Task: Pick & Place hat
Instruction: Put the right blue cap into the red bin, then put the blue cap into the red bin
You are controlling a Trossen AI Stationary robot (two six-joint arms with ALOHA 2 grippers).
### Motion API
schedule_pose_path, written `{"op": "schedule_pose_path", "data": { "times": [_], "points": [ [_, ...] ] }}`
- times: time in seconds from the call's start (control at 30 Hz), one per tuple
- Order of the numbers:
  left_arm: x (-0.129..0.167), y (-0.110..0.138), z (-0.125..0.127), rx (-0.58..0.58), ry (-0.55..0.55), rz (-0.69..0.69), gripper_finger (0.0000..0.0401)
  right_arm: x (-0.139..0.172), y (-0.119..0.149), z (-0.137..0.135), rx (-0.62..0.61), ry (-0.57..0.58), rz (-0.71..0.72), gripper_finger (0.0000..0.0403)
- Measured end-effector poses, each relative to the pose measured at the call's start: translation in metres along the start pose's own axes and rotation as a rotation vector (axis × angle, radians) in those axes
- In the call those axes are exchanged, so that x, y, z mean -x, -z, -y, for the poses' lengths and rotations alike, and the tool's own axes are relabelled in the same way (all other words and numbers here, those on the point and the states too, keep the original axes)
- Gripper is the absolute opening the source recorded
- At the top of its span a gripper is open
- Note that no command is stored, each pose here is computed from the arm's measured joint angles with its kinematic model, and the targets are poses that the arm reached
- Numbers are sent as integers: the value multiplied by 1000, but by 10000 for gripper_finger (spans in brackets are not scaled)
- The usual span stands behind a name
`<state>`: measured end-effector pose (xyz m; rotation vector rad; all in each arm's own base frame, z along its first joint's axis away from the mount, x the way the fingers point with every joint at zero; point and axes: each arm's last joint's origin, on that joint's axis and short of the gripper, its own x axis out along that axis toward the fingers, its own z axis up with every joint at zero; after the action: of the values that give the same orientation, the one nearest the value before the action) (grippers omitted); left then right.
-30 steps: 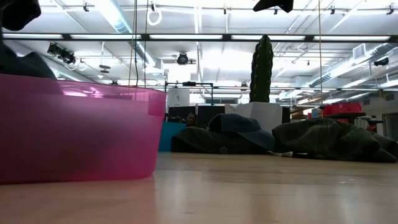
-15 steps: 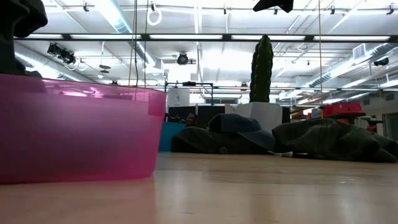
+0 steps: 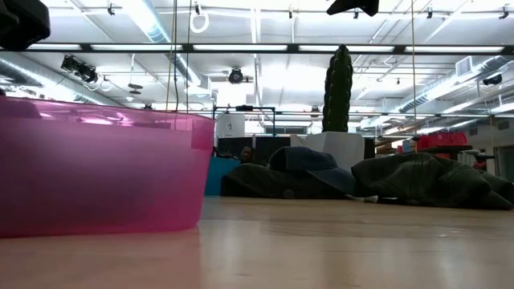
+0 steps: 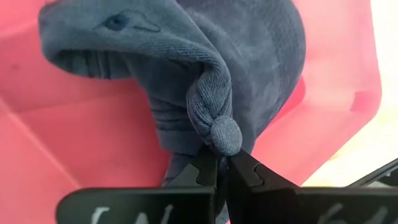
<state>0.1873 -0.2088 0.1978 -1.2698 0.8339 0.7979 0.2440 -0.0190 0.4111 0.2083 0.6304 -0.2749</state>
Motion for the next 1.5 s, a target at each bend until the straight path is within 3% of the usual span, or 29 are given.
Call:
{"op": "schedule_pose_path", "data": {
  "times": [0.23,0.43,0.67,0.97,1.2,1.33,1.5],
  "points": [
    [0,1,0,-9,2,-8,17,-1,0,0,0,1,-1,170],
    [7,4,2,-5,43,-47,68,-5,1,-1,3,5,-21,170],
    [37,-3,0,12,126,-85,118,-7,1,-1,5,8,-31,170],
    [70,-20,1,8,249,-101,125,-7,2,0,6,11,-40,170],
    [76,-25,-2,-4,217,-135,126,-7,5,1,11,19,-74,170],
    [75,-32,0,49,269,-20,126,-7,7,2,10,38,-85,170],
    [72,-54,14,141,472,322,126,-7,6,3,-22,85,-72,170]
  ]
}}
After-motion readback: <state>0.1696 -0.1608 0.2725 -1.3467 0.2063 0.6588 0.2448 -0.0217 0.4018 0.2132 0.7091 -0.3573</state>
